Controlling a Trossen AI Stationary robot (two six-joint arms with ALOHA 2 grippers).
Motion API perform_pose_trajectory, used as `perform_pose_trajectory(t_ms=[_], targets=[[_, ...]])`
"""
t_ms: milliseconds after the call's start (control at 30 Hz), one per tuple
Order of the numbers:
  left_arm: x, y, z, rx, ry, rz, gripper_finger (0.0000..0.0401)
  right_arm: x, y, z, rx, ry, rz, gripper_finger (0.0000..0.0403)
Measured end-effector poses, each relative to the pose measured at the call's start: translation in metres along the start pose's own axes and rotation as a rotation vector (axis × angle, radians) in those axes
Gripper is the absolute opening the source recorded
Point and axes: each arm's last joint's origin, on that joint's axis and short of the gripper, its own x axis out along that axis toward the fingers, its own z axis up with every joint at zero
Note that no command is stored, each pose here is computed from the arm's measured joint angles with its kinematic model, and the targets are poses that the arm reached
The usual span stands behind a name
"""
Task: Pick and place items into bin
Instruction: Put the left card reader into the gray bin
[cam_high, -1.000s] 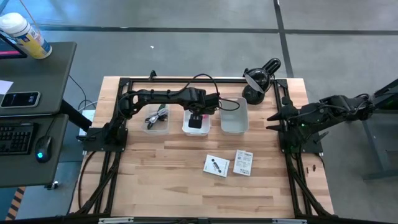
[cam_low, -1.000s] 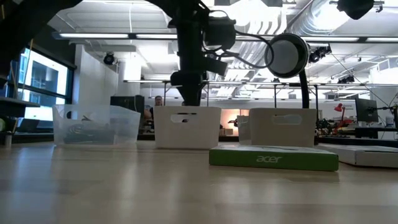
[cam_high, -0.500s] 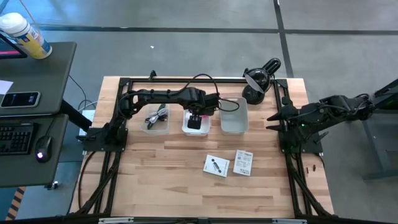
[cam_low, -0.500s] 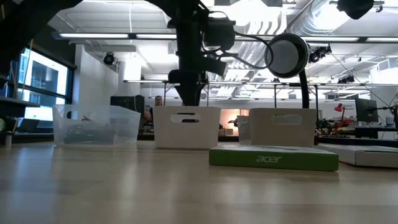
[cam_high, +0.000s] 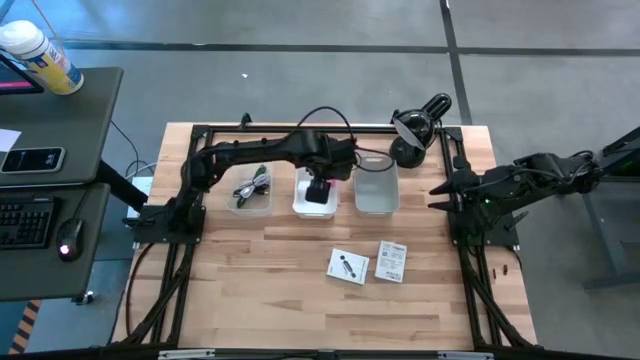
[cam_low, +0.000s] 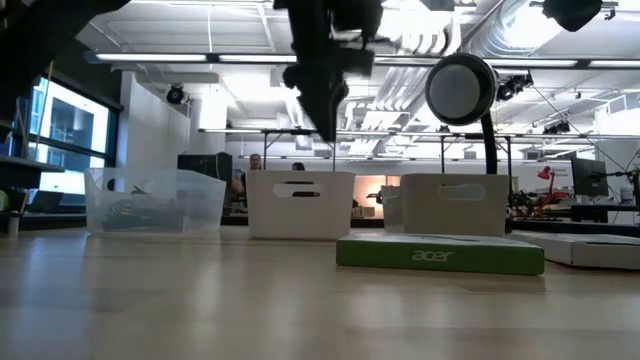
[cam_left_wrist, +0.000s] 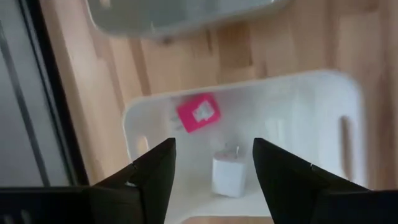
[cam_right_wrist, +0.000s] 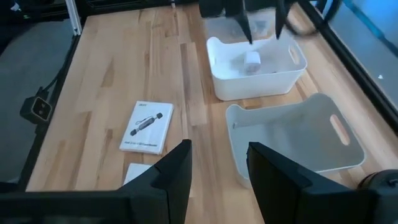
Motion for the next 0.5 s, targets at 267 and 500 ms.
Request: perform_pose_trajectory(t_ms=[267,500], targets=[[-0.063,-0.041,0.029,0.165,-0.163,0.03,0.0178,0.0,-0.003,-0.013,0.049,0.15,0.004,0.0145],[-0.091,-0.107,0.056,0.348,-0.35,0.049,0.0172,0.001,-0.001,-0.014,0.058,0.188,0.049,0.0145]])
